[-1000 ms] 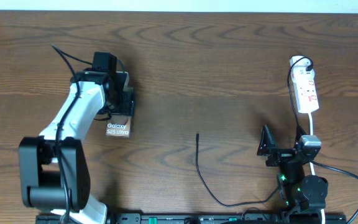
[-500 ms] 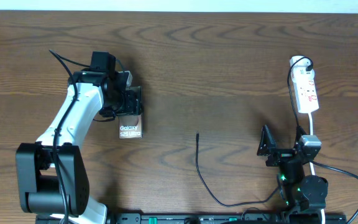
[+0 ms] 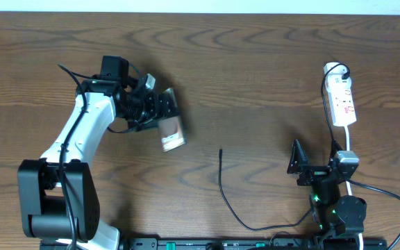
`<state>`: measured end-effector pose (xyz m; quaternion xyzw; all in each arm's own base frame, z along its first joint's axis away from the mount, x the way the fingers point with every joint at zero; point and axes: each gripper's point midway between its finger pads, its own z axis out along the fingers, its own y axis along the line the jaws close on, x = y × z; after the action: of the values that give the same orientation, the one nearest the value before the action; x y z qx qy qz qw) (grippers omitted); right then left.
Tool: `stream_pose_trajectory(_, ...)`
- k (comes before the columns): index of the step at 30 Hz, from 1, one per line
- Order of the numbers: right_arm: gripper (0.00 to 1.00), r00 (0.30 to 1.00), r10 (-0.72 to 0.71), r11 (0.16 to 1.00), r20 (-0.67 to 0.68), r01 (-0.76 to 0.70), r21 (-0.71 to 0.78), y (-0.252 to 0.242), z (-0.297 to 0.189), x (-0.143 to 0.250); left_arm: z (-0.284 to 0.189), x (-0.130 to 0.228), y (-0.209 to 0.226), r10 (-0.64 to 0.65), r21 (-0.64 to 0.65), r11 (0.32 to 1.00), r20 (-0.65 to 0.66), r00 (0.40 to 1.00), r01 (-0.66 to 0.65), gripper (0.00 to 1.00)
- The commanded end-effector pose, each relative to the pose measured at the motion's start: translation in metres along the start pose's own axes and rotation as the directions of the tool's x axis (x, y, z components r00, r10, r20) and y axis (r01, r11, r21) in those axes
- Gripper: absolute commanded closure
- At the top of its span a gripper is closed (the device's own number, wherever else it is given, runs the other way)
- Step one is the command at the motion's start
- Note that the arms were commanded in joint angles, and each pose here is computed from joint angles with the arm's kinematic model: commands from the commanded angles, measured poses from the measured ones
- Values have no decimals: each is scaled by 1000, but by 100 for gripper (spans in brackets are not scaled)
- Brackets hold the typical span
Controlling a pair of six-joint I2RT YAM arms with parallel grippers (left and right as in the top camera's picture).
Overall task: Plug charger to phone and switch on socket
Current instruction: 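Lift the phone with the left gripper and tilt it upright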
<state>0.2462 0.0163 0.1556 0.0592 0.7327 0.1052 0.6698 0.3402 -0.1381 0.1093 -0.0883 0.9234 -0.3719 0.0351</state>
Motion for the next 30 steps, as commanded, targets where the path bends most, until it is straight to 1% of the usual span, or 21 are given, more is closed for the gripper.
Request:
stream_pose_trajectory(1,1,1000,-5,1000,-5,5,-11,3,0,2,-21,6,-65,-73,308,946,-90,993,97,93)
stream_pose_trajectory(3,1,1000,-4,1000,-5,4,-11,3,0,2,-27,7,-81,-112,385,909,-141,984,159,93)
stream_pose_trajectory(4,1,1000,-4,1000,-5,4,-11,3,0,2,-31,7,-89,-157,415,883,-181,971,220,93)
stream_pose_trajectory(7,1,1000,-5,1000,-5,5,-11,3,0,2,-37,4,-101,-224,448,837,-242,944,314,93)
stream_pose_trajectory(12,1,1000,-5,1000,-5,5,-11,3,0,2,-39,-2,-103,-431,387,745,-343,835,543,92)
stream_pose_trajectory(15,1,1000,-5,1000,-5,5,-11,3,0,2,-44,-3,-103,-499,363,688,-391,773,628,93)
stream_pose_trajectory(20,1,1000,-5,1000,-5,5,-11,3,0,2,-55,-6,-102,-523,370,641,-432,735,673,93)
stream_pose_trajectory(25,1,1000,-5,1000,-5,5,-11,3,0,2,-66,-11,-99,-518,395,618,-445,730,680,93)
stream_pose_trajectory(30,1,1000,-5,1000,-5,5,-11,3,0,2,-70,-14,-95,-527,403,611,-436,730,682,93)
